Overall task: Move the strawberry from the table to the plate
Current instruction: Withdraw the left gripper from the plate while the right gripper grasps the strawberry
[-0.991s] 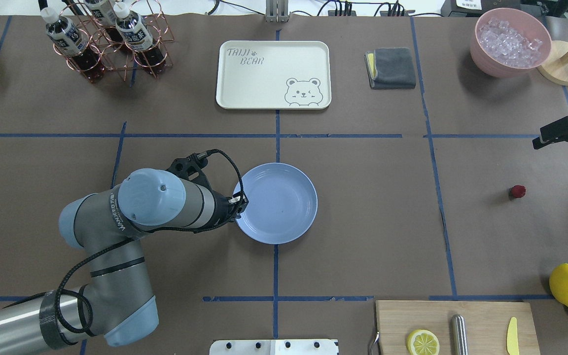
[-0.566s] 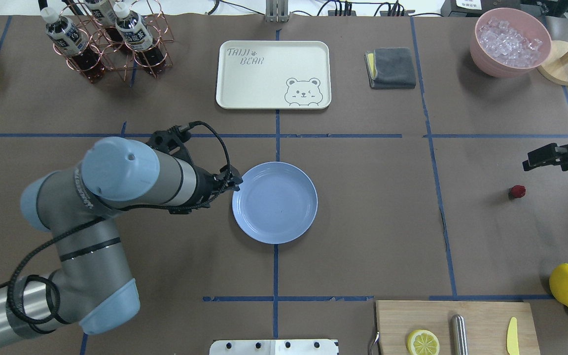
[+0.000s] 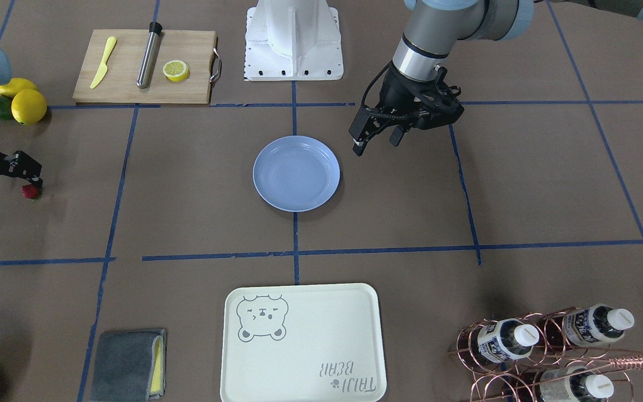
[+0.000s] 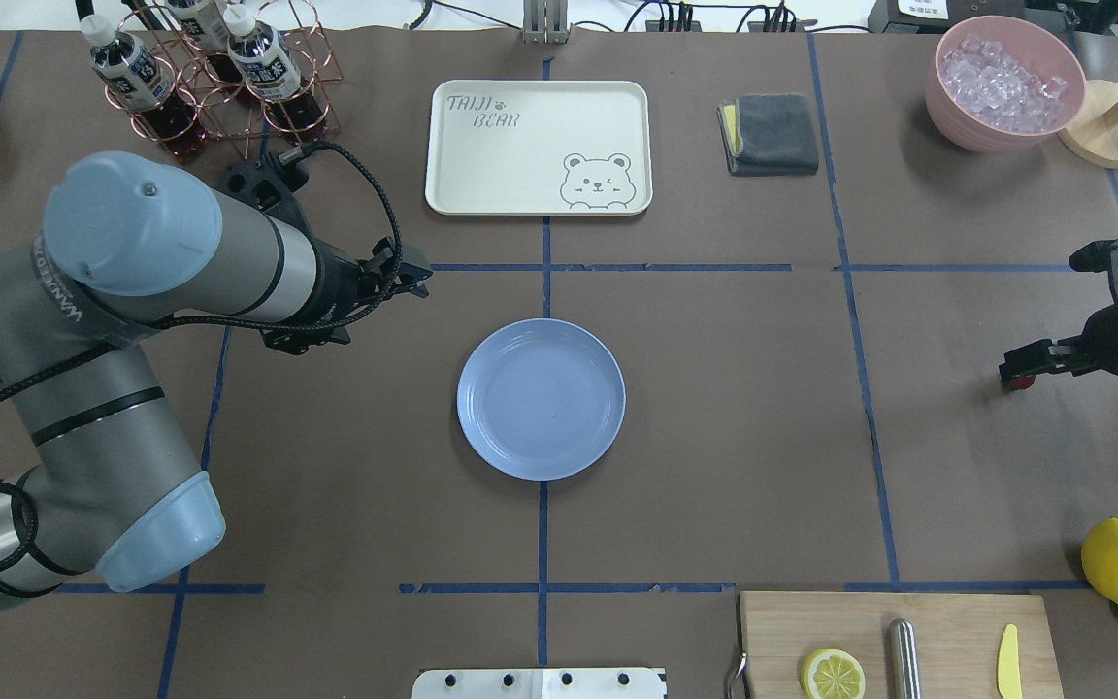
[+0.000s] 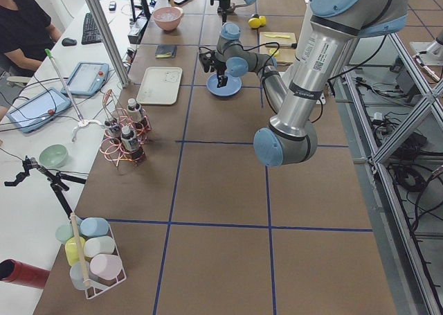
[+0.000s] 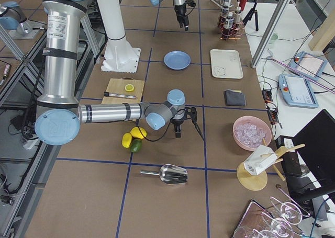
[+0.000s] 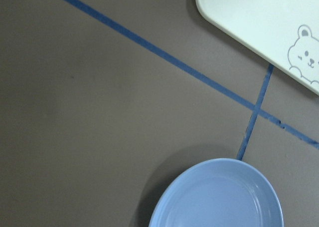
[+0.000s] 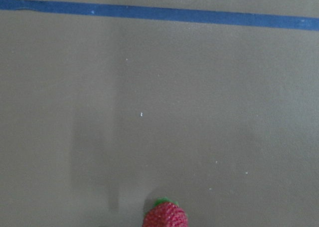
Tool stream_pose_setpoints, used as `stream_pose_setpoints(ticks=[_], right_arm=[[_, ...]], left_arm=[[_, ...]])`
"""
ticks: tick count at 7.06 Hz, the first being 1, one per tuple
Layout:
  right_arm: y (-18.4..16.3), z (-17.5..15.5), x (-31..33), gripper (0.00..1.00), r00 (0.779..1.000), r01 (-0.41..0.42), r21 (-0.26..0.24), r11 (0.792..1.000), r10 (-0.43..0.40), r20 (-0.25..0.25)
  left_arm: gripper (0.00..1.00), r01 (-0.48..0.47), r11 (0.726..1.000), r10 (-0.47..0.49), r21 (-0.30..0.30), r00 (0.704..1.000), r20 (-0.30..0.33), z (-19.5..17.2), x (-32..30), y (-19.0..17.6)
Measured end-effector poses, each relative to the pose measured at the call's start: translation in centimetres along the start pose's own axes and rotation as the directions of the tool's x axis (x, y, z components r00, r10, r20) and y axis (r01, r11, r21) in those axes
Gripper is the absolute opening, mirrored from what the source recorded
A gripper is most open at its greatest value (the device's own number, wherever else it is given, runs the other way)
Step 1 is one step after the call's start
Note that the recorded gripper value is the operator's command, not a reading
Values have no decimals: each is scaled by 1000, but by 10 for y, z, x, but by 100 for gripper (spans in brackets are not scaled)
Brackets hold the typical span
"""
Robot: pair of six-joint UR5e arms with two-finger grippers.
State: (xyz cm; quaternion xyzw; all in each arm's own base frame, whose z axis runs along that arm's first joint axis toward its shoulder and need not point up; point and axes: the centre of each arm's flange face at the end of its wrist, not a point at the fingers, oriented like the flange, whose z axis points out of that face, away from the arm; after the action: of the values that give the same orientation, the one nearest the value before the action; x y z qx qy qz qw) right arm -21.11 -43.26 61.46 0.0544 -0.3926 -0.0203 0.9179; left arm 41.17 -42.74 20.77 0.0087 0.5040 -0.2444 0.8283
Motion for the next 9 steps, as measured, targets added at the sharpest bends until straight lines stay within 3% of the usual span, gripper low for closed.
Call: stream_pose_setpoints(ticks=[2,4,5,7,9], right_arm=[[1,7,-1,77,1000,5,-1,1000,-5,0],[2,11,-6,73,1000,15,0,1000,-15,-7],[0,12,-11,66,1000,20,2,1000,-20,-5],[-4,12,-17,35,1000,26,6,1000,-26,-1],[-3,12,-15,30,1000,25,8,1000,-25,-6]], left_arm=[[100,1,1000,-1,1,1000,2,0,-1,-1],[100,2,1000,-2,3,1000,4,1,-2,-3],[100,3,1000,-3,3,1000,7,2,-2,-3],[100,4,1000,-4,5,1000,11,5,-3,-4],[100,4,1000,-4,3,1000,11,5,-3,-4]])
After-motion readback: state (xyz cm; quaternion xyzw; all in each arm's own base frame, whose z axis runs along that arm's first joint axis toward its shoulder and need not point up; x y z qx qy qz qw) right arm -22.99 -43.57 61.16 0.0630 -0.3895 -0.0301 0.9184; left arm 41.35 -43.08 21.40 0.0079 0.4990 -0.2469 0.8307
